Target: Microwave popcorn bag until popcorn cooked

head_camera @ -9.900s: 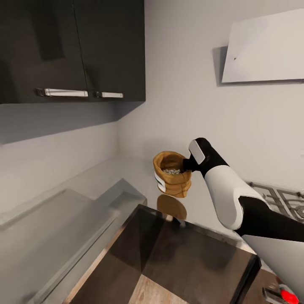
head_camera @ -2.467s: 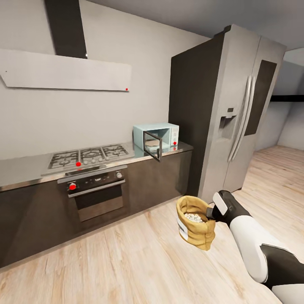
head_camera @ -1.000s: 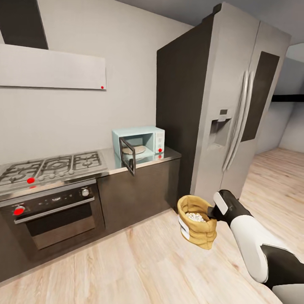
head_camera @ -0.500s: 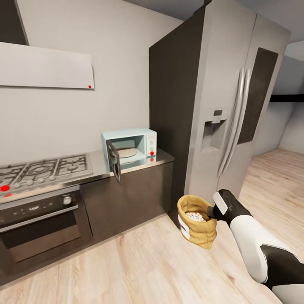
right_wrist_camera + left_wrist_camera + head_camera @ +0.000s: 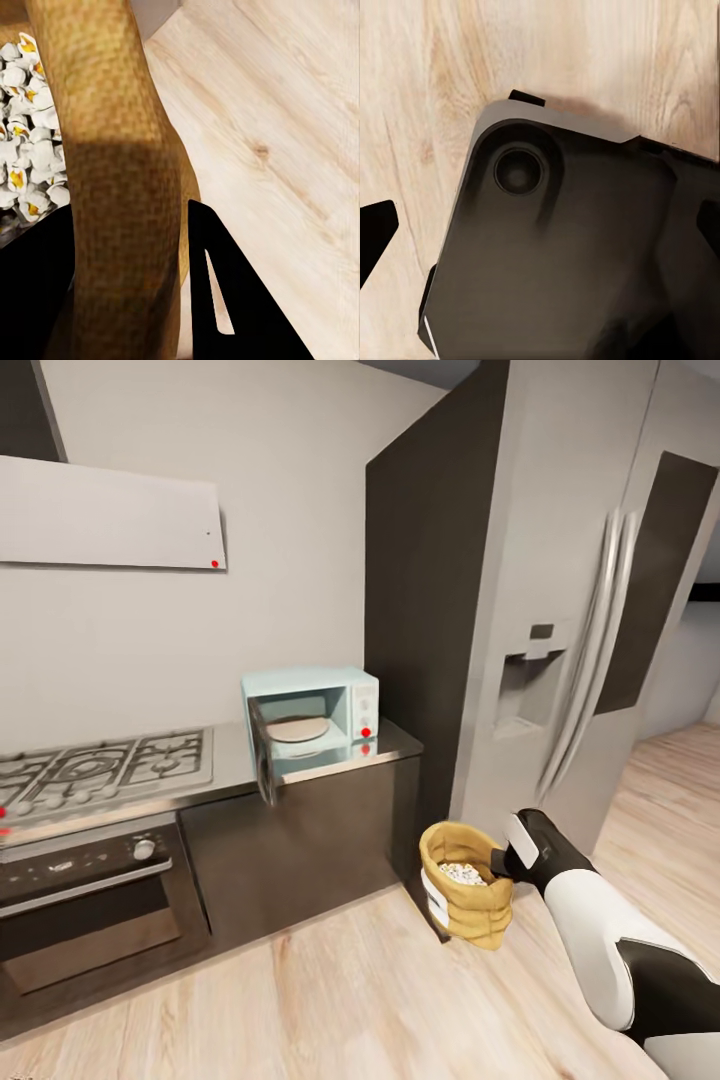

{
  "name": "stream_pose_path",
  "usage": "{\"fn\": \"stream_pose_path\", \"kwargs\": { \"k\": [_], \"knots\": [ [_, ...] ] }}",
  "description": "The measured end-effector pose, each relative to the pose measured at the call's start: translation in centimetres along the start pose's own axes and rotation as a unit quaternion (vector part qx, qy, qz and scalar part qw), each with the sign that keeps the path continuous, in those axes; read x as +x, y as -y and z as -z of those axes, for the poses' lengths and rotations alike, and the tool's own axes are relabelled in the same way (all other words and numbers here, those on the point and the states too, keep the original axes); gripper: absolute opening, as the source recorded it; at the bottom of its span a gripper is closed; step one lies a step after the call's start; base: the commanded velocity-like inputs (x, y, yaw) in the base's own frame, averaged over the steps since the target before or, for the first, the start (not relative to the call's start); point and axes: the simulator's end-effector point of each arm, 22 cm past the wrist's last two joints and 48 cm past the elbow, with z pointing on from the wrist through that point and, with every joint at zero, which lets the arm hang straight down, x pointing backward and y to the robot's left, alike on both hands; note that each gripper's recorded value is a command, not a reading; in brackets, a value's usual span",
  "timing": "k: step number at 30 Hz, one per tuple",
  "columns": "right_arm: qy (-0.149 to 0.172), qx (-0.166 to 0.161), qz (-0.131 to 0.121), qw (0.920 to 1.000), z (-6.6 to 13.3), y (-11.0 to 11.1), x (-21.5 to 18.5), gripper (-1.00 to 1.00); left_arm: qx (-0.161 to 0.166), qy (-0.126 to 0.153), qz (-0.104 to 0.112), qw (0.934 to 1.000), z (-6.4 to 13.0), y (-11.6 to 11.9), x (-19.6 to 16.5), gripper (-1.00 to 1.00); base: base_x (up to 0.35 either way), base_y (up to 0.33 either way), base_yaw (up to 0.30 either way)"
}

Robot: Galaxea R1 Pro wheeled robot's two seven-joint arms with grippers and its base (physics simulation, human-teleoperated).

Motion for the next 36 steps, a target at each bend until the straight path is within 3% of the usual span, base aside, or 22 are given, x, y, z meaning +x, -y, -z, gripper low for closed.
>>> {"fn": "stream_pose_path", "kwargs": {
  "k": [17,28,36],
  "knots": [
    [-0.005,-0.005,0.002,1.0,-0.1,-0.72,0.46,-1.0,0.0,0.0,0.0,1.0,0.0,0.0,-0.02,1.0,0.286,-0.197,0.256],
    [-0.005,-0.002,0.006,1.0,-0.13,-0.74,0.58,-1.0,0.0,0.0,0.0,1.0,0.0,0.02,-0.02,1.0,0.269,-0.196,0.014],
    [-0.006,0.002,0.01,0.9999,-0.24,-0.62,0.63,-1.0,0.0,0.001,0.0,1.0,-0.01,0.02,-0.06,1.0,0.036,-0.026,0.0]
  ]
}}
